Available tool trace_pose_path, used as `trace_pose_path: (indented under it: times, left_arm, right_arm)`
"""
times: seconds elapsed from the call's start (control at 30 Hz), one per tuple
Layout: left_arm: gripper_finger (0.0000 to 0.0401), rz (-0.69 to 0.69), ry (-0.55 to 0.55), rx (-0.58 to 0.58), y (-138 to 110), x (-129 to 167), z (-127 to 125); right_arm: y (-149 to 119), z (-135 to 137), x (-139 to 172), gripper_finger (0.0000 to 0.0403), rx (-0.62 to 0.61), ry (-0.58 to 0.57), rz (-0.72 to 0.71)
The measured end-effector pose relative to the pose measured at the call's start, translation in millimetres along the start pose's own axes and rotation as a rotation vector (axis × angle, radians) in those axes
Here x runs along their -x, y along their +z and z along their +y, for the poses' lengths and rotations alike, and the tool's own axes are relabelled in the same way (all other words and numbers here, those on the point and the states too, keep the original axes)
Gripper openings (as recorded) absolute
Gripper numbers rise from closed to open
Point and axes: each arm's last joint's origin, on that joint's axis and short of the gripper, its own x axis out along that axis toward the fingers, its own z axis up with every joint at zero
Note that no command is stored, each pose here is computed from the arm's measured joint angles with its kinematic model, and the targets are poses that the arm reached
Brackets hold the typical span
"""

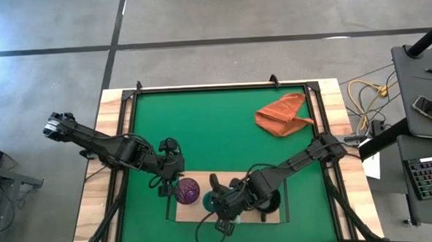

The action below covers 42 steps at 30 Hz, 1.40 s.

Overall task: Stack small to large cups/mugs on shelf
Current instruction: Adjust the green cup, then adjust the violet cup

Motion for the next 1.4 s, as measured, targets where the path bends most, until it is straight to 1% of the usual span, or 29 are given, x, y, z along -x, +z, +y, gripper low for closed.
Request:
trace_pose_path:
  times: [0.37,0.43,0.6,0.77,0.83,0.97,1.23,1.4]
  left_arm:
    - [0.0052,0.001,-0.002,0.0,0,0,0]
    - [0.0052,0.003,0.0,-0.016,0,0,0]
    - [0.0052,-0.003,0.018,-0.025,3,1,7]
    - [0.0052,-0.085,0.022,0.001,17,9,14]
    - [0.0052,-0.106,0.007,0.002,21,10,17]
    - [0.0052,-0.069,-0.038,0.03,20,1,25]
    - [0.0052,-0.032,-0.096,0.031,19,-8,22]
    - [0.0052,-0.01,-0.122,0.028,18,-12,21]
  right_arm:
    - [1,-2,-1,0.0013,0.001,-0.011,-0.004]
    - [0,-2,-1,0.0013,0.001,-0.014,-0.001]
    - [0,-2,-1,0.0013,0.0,-0.007,0.012]
    - [-1,-2,-1,0.0013,-0.006,-0.003,0.024]
    - [-1,-2,-1,0.0013,-0.006,-0.003,0.024]
    - [0,-3,3,0.0013,-0.008,-0.01,0.014]
    - [-1,-8,21,0.0013,-0.014,-0.086,-0.03]
    - [-1,-9,25,0.0013,-0.016,-0.094,-0.043]
